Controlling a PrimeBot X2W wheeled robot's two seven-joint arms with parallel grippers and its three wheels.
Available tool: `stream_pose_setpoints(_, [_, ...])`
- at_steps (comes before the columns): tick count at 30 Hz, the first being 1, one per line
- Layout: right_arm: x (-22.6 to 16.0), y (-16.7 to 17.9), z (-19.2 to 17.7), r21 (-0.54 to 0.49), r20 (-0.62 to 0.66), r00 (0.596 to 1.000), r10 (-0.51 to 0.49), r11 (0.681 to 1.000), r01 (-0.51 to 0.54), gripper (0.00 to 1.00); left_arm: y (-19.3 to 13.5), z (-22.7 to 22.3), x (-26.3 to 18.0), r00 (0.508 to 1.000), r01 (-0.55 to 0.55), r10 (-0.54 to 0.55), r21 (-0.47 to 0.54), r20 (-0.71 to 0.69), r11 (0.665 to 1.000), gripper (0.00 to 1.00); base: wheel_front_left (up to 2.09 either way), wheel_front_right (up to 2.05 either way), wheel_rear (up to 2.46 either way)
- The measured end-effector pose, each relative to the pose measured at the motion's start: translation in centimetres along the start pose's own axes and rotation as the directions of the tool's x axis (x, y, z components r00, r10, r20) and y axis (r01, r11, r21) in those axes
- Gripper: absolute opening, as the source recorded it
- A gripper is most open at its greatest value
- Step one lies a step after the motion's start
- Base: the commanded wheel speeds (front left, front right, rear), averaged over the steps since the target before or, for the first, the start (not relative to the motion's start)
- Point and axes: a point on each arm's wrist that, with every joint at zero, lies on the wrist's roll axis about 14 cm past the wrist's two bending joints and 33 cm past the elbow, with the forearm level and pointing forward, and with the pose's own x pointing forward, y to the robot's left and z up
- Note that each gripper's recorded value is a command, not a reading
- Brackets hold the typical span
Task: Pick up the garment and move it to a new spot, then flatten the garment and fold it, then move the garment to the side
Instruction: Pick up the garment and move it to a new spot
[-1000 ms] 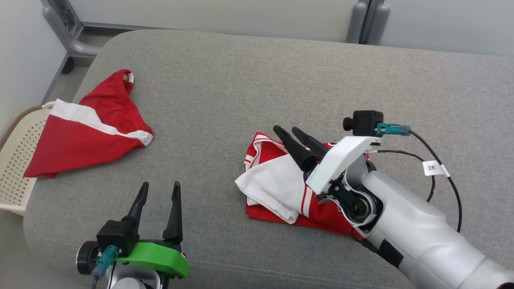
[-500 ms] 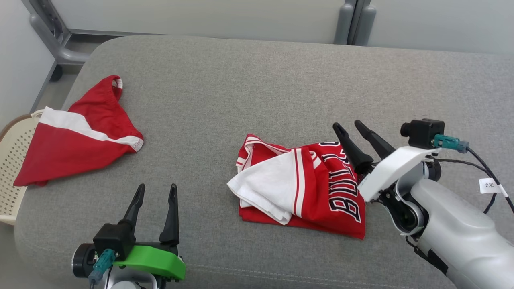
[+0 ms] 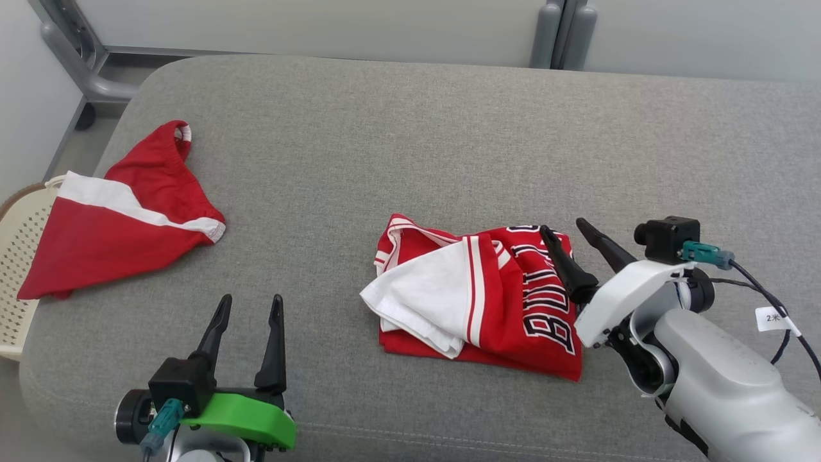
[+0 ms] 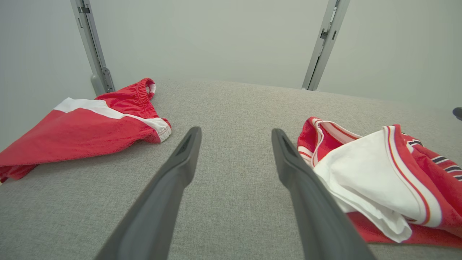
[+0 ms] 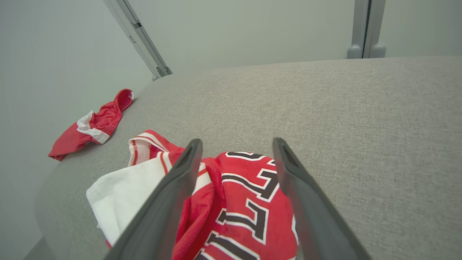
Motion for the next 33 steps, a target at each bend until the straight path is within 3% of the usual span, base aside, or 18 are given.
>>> stream_pose_setpoints(20, [2.4,4.7,-3.1,-0.004,-0.089,0.99,0.112,0.994,-0.112,1.0,0.6,-0.4,-0.1,1.0,-0.021,0.021,-0.002,-0.014,1.0,1.0,0.0,0.0,0.0])
stream_pose_setpoints(32, [4.2,5.4,-4.9,-0.041,-0.18,0.975,0.128,0.99,-0.137,1.0,1.5,-0.5,-0.6,0.998,-0.055,0.055,-0.008,-0.018,0.998,1.0,0.0,0.0,0.0])
stream_pose_setpoints(33, [4.3,5.3,-5.1,-0.044,-0.188,0.974,0.125,0.99,-0.135,0.96,1.5,-0.5,-0.6,0.998,-0.058,0.058,-0.008,-0.018,0.998,1.0,0.0,0.0,0.0])
